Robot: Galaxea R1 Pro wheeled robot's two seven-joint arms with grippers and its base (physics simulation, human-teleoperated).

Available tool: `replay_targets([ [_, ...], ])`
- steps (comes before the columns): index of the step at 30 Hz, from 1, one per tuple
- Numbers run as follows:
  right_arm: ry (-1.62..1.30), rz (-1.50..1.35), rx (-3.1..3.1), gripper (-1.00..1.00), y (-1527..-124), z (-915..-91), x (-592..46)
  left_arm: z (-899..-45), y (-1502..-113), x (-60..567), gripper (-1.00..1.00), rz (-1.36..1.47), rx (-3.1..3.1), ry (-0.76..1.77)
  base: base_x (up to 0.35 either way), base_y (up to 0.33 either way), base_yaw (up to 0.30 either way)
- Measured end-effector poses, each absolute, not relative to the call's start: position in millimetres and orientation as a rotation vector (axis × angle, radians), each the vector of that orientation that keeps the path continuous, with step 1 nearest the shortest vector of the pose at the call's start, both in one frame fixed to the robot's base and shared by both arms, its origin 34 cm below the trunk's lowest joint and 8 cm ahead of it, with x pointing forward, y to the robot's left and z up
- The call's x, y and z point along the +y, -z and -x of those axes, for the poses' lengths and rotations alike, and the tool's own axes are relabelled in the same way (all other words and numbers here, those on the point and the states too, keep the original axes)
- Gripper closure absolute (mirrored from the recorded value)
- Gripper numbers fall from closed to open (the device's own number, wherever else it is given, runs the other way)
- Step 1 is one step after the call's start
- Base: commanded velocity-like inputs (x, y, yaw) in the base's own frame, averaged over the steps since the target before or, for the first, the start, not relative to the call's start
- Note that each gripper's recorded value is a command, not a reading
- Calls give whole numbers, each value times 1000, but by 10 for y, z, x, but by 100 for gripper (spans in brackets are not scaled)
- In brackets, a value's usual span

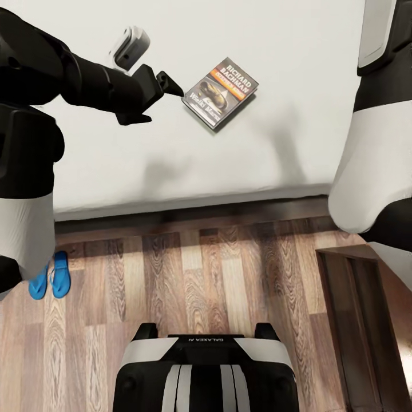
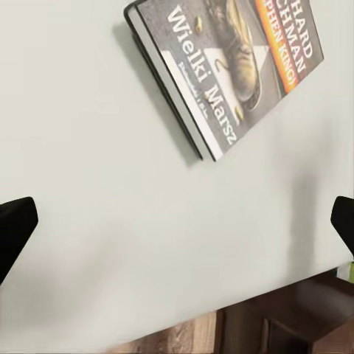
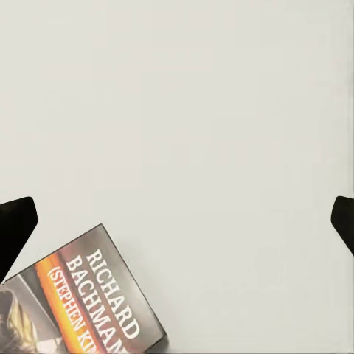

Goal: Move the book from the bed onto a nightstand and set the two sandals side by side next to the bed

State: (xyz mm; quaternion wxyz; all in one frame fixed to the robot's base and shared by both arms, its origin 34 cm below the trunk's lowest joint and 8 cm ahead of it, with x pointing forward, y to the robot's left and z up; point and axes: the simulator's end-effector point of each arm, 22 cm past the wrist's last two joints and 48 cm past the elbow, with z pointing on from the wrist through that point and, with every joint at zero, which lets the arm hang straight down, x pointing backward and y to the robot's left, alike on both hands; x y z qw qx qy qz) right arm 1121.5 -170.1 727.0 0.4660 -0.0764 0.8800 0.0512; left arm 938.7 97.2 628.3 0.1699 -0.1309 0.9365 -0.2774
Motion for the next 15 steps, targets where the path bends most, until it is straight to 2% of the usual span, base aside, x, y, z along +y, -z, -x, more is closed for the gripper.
replay_targets([
  [6, -132, 188, 2132, -100, -7413, -11194, -1669, -9414, -6332, 1081, -100, 374, 2653, 761, -24, 0, -146],
  [15, -120, 197, 2128, -100, -7401, -11080, -1562, -9452, -6433, 1181, -100, 372, 2640, 739, -213, 0, -105],
])
